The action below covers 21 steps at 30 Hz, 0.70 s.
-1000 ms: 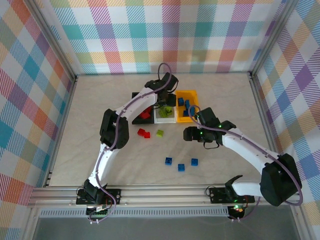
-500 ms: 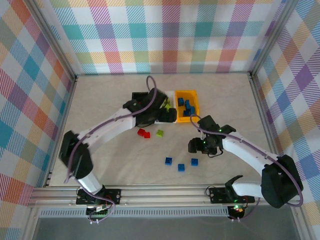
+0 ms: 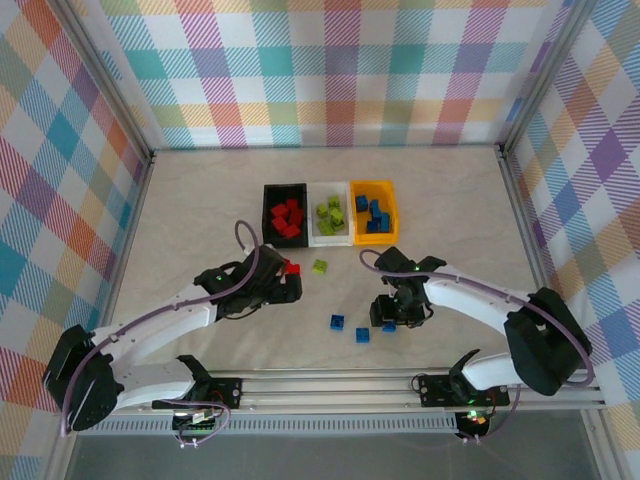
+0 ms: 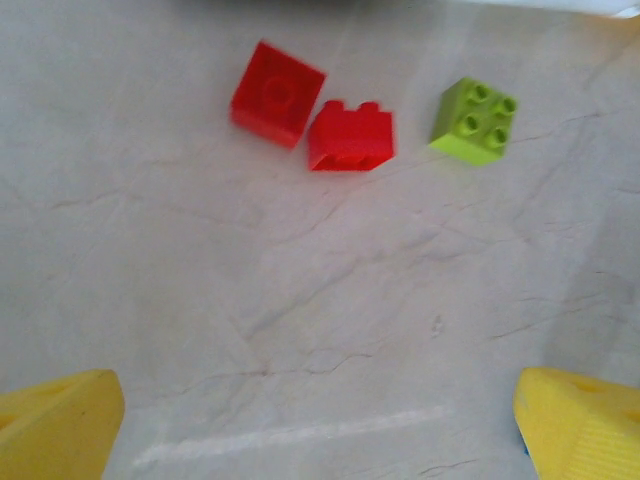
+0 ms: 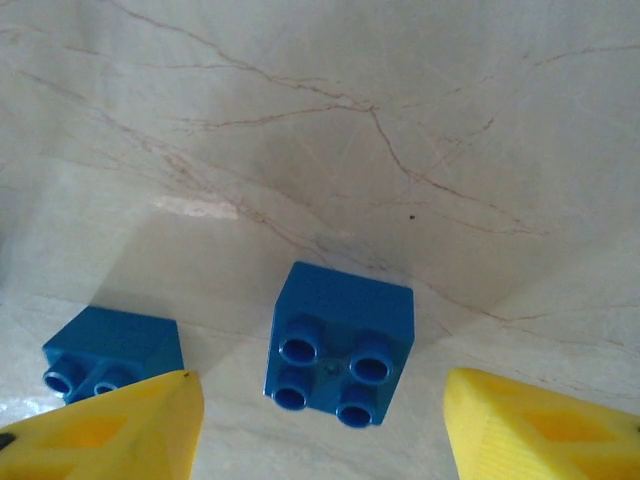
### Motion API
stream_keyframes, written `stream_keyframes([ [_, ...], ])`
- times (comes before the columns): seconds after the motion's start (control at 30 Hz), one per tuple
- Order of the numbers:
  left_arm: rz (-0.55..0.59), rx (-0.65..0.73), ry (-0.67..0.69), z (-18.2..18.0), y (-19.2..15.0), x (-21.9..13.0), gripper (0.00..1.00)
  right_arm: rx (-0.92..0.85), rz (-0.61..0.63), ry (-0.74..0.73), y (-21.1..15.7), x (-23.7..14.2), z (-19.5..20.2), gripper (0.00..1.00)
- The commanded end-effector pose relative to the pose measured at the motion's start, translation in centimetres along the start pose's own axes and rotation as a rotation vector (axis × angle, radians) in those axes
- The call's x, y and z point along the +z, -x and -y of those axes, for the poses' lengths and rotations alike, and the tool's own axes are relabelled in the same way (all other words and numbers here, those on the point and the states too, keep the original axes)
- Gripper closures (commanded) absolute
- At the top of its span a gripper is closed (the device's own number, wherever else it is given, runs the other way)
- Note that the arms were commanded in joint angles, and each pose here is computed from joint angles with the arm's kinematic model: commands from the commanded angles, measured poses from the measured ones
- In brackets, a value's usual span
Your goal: Sort the legos into containers by color
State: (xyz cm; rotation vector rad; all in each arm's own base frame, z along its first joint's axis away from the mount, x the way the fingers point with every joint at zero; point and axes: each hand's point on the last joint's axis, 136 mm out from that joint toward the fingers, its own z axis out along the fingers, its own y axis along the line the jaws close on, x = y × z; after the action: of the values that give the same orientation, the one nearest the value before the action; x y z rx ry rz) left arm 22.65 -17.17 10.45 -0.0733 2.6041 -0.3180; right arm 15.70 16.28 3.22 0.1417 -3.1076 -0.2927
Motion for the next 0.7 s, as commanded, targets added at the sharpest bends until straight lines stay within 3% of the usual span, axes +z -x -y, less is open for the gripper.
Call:
stream_keyframes([
  [0.0,0.031,-0.071,0.019,-1.5,-0.6,-0.2,0.0,0.013,0.009,-0.023,0.3,0.7,0.1,0.39],
  [0.37,0.068,-0.106,0.026,-3.2,-1.1,-1.3,0.0,0.012,-0.016,-0.033,0.3,1.5,0.1,0.58],
  [0.5,0.063,-0.103,0.023,-3.1,-1.1,-1.3,0.0,-0.009,0.034,-0.024,1.4,-0.1,-0.6,0.65],
  [0.67,0.05,-0.098,0.021,-3.1,-1.2,-1.0,0.0,-0.068,0.162,-0.019,5.4,-4.0,-2.2,0.68],
])
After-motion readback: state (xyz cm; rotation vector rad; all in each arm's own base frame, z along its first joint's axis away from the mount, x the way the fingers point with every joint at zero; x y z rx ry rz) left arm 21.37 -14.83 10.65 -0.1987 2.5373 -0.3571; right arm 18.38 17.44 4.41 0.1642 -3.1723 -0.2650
